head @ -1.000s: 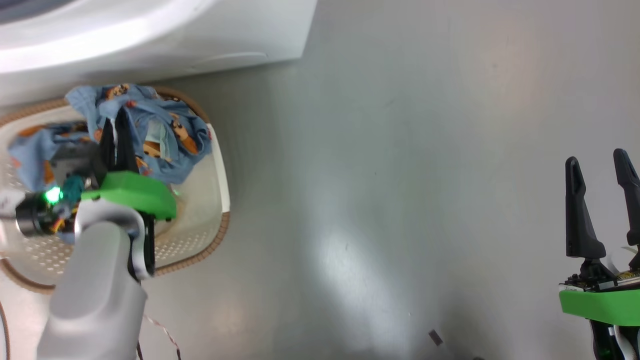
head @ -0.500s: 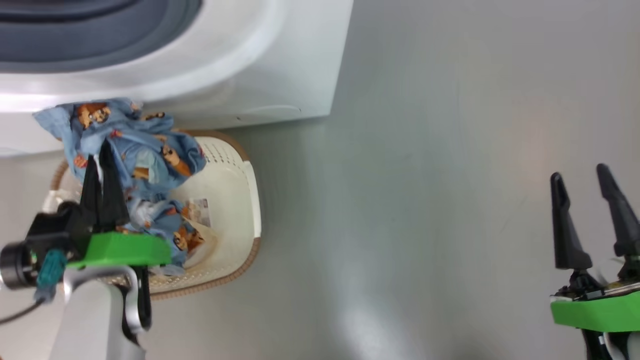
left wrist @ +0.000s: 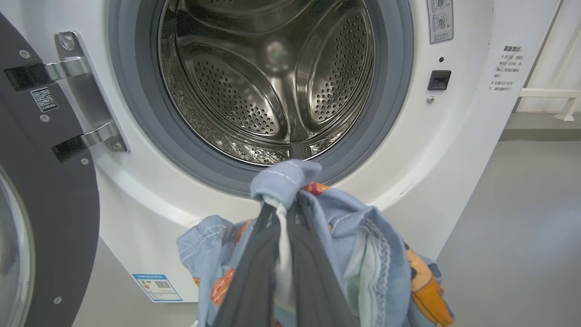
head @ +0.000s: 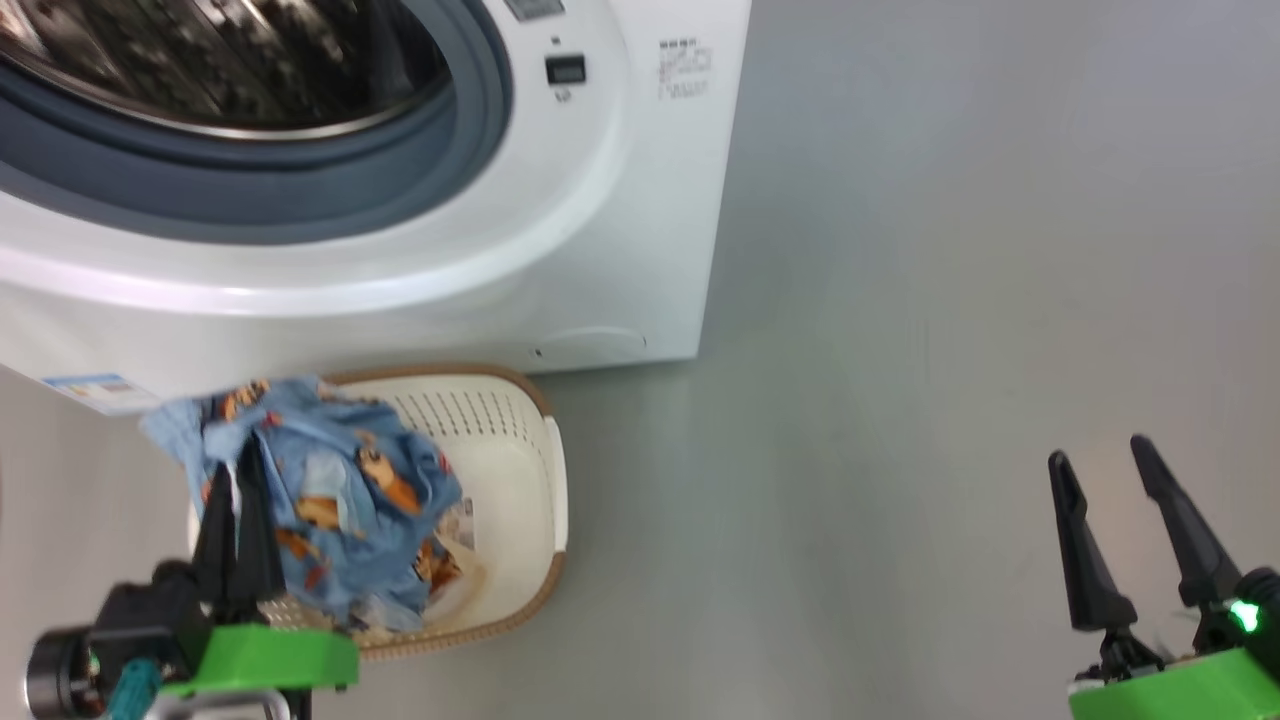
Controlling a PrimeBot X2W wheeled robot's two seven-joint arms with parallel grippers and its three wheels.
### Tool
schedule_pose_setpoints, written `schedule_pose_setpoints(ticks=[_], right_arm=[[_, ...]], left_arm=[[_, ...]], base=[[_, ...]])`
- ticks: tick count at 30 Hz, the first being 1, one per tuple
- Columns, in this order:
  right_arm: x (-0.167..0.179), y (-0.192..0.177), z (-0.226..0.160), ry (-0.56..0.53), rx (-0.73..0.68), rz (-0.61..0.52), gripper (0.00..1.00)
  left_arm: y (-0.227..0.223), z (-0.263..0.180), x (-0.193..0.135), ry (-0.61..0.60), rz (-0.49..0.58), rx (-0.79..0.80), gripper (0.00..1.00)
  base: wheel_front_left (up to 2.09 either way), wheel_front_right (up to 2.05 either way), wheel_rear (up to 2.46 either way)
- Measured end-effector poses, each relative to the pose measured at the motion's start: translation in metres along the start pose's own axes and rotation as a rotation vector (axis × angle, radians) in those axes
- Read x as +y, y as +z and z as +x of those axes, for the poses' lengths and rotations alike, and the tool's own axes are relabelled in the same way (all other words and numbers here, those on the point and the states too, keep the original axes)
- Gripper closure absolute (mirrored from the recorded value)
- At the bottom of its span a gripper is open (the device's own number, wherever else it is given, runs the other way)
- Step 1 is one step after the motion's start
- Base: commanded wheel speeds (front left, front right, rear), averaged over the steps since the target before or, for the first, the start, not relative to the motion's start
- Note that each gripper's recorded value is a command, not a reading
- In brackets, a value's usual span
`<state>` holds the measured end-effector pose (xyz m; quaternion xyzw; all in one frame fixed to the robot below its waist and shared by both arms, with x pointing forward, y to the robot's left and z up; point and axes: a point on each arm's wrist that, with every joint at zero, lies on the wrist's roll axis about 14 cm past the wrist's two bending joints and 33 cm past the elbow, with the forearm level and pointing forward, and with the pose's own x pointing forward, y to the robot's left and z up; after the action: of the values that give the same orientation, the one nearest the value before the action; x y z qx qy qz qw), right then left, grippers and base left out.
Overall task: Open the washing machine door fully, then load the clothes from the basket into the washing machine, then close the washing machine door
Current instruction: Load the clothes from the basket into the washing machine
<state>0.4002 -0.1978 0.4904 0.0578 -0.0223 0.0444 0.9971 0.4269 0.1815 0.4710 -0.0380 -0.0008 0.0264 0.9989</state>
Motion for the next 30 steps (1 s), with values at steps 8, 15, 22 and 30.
schedule_pose_setpoints(ticks=[8, 15, 22, 30], right_arm=[[0.013, 0.014, -0.027, 0.018, -0.024, 0.012, 0.0], [0.024, 0.023, -0.051, 0.035, -0.045, 0.024, 0.0], [0.031, 0.035, -0.061, 0.05, -0.083, 0.028, 0.0], [0.034, 0.037, -0.066, 0.057, -0.091, 0.031, 0.0]], left_arm=[[0.015, -0.043, 0.009, 0.003, 0.006, -0.019, 1.0], [0.025, -0.076, 0.014, 0.004, 0.009, -0.042, 1.0], [0.037, -0.091, 0.018, 0.01, 0.008, -0.081, 1.0], [0.041, -0.099, 0.02, 0.012, 0.006, -0.093, 1.0]], base=[[0.0, 0.0, 0.0], [0.0, 0.0, 0.0], [0.0, 0.0, 0.0], [0.0, 0.0, 0.0]])
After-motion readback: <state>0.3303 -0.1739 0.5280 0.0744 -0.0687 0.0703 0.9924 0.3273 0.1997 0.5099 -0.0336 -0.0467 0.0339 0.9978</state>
